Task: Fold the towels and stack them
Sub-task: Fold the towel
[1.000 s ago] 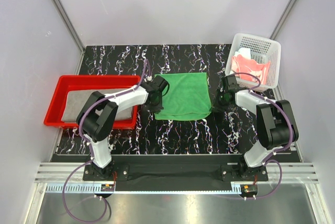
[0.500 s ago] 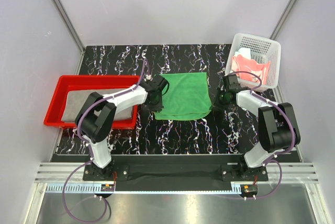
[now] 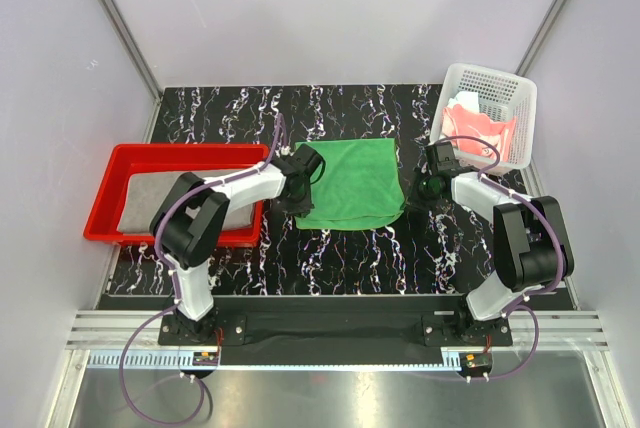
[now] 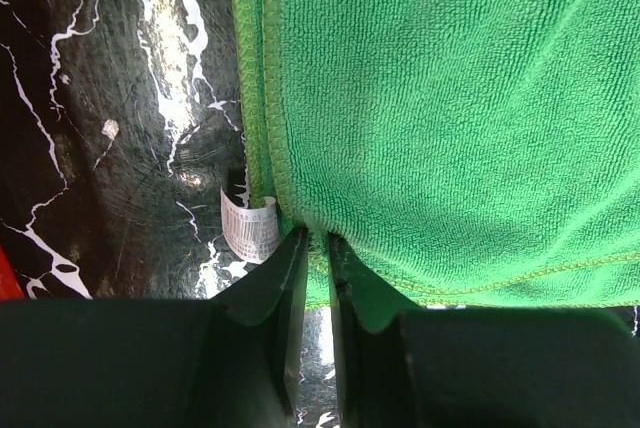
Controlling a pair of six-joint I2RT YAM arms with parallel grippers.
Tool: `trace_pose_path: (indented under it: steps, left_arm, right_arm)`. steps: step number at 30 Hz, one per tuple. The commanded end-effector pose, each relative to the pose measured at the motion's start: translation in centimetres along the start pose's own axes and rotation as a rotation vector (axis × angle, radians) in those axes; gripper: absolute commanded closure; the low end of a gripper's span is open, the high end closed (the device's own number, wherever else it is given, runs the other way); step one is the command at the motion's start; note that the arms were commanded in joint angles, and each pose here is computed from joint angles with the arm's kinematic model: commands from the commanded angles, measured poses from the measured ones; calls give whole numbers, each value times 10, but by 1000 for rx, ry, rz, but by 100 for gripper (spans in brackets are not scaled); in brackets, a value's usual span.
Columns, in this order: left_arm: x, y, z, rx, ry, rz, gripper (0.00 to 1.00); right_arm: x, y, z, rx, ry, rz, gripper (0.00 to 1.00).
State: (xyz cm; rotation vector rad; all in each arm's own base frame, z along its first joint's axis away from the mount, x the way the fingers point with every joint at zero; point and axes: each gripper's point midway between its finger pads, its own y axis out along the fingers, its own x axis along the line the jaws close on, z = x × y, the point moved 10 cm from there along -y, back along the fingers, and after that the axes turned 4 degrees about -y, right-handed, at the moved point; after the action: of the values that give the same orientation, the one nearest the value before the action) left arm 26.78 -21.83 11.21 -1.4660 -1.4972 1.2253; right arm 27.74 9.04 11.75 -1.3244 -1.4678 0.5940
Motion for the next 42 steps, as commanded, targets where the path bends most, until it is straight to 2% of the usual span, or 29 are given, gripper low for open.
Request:
trace_pose_path:
  steps: [1,4,9,22,38,40,42]
  left_arm:
    - [-4,0,-8,-29,-5,-23,81]
    - [-5,1,-9,-24,5,-25,79]
    - [-5,-3,-12,-25,10,-29,100]
    - [-6,-39,-21,-63,28,-25,100]
    - [-8,-45,-24,-55,89,-35,100]
    - [-10,-41,-23,-37,97,-27,98]
    - [-11,-36,-20,-15,103,-6,98]
  right_arm:
    - [7,-6,-5,-42,-34,-36,100]
    - [7,-6,-6,-45,-33,-37,100]
    - [7,-6,-6,-40,-36,-36,100]
    - [14,-14,-14,-62,-48,-51,100]
    - [16,-20,-21,-68,-69,-38,100]
    - [15,-16,-19,-55,-63,-31,90]
    - [14,-11,-16,-42,-56,-45,88]
